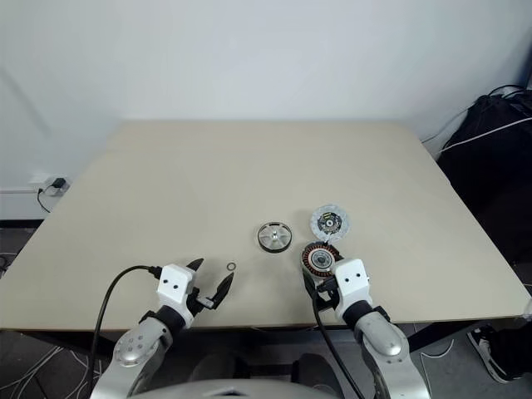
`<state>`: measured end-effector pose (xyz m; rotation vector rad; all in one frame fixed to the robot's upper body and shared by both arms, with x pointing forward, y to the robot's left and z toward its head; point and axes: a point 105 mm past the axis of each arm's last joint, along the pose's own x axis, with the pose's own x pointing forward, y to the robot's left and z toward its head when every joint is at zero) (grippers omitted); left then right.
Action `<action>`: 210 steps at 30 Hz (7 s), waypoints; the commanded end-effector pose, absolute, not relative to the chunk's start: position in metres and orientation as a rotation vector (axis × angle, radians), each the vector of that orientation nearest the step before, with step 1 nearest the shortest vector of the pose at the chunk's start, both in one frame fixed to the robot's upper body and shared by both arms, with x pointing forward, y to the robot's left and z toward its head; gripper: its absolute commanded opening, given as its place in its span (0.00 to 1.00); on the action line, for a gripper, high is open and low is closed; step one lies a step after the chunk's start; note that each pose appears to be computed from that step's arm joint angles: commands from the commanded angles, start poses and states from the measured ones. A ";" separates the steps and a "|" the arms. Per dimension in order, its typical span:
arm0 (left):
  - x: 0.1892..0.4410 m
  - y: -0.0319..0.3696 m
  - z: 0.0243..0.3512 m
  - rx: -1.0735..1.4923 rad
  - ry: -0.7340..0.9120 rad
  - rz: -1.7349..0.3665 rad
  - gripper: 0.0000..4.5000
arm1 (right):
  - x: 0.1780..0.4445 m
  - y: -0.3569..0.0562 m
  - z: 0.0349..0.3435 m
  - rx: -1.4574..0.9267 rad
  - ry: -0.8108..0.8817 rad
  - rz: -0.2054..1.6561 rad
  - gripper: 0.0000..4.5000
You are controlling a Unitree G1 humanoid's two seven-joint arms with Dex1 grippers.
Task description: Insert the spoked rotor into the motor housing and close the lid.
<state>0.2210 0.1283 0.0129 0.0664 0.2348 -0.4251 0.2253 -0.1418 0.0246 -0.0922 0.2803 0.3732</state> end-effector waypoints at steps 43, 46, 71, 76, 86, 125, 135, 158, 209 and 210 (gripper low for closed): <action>0.267 0.085 -0.009 0.100 0.338 -0.509 1.00 | 0.237 -0.132 0.042 -0.115 0.197 0.354 1.00; 0.269 0.086 -0.014 0.110 0.364 -0.495 1.00 | 0.238 -0.132 0.043 -0.115 0.195 0.351 1.00; 0.266 0.100 -0.032 0.191 0.495 -0.429 0.60 | 0.240 -0.128 0.044 -0.104 0.184 0.347 1.00; 0.266 0.101 -0.031 0.196 0.492 -0.426 0.23 | 0.240 -0.129 0.043 -0.105 0.184 0.344 1.00; 0.284 0.101 0.007 0.126 0.272 -0.357 0.15 | 0.240 -0.132 0.043 -0.107 0.183 0.332 1.00; 0.299 -0.081 0.024 0.124 0.253 -1.098 0.15 | 0.197 -0.133 0.031 -0.074 0.266 0.420 1.00; 0.302 -0.089 0.016 0.153 0.278 -1.105 0.15 | 0.199 -0.129 0.031 -0.071 0.264 0.411 1.00; 0.309 -0.095 0.019 0.146 0.247 -1.094 0.82 | 0.197 -0.129 0.032 -0.074 0.262 0.383 1.00; 0.241 0.102 0.057 -0.006 -0.057 -0.376 0.00 | 0.289 -0.113 0.025 -0.162 0.420 0.252 0.01; 0.239 0.100 0.056 0.004 -0.058 -0.393 0.00 | 0.290 -0.114 0.024 -0.168 0.428 0.245 0.01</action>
